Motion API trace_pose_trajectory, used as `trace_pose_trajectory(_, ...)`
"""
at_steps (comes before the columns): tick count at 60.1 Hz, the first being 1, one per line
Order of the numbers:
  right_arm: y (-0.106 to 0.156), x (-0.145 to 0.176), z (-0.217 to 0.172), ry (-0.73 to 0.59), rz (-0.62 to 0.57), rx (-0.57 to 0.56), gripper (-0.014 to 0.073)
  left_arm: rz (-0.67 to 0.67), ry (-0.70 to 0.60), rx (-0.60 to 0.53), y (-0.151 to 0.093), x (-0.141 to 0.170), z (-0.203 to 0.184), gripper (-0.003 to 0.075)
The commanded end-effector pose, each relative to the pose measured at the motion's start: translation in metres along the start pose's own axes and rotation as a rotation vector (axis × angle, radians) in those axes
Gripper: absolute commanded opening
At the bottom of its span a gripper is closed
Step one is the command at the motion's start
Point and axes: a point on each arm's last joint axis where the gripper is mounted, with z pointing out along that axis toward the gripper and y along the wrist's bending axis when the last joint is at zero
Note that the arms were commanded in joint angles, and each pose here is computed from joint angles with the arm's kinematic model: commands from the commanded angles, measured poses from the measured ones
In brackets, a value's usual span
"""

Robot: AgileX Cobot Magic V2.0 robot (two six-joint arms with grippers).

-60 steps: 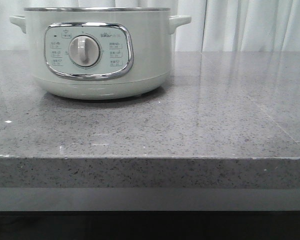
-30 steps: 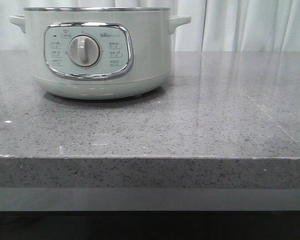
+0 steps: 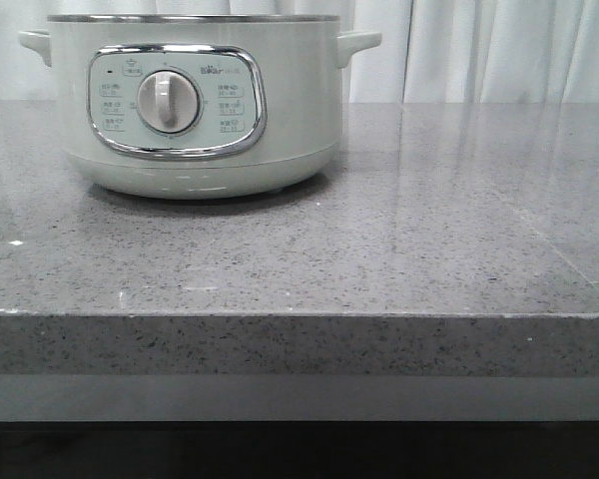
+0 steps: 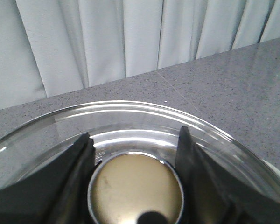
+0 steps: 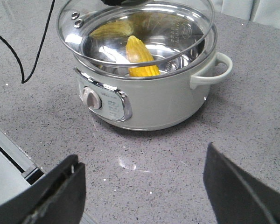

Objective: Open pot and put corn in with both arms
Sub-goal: 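Lower the glass lid back onto the pot with the left gripper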

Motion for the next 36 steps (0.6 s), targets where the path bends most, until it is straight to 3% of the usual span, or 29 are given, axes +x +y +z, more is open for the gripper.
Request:
trace_pose_trajectory(1, 0.000, -0.014, -0.006, -0.102, 0.007, 0.010, 0.0540, -0.007, -0.229, -0.054, 0.004, -0.042, -0.021, 0.0146)
trace_pose_trajectory(36, 0.000, -0.014, -0.006, -0.102, 0.007, 0.010, 0.0540, -0.032, -0.188, -0.045, 0.003, -0.031, -0.008, 0.0146)
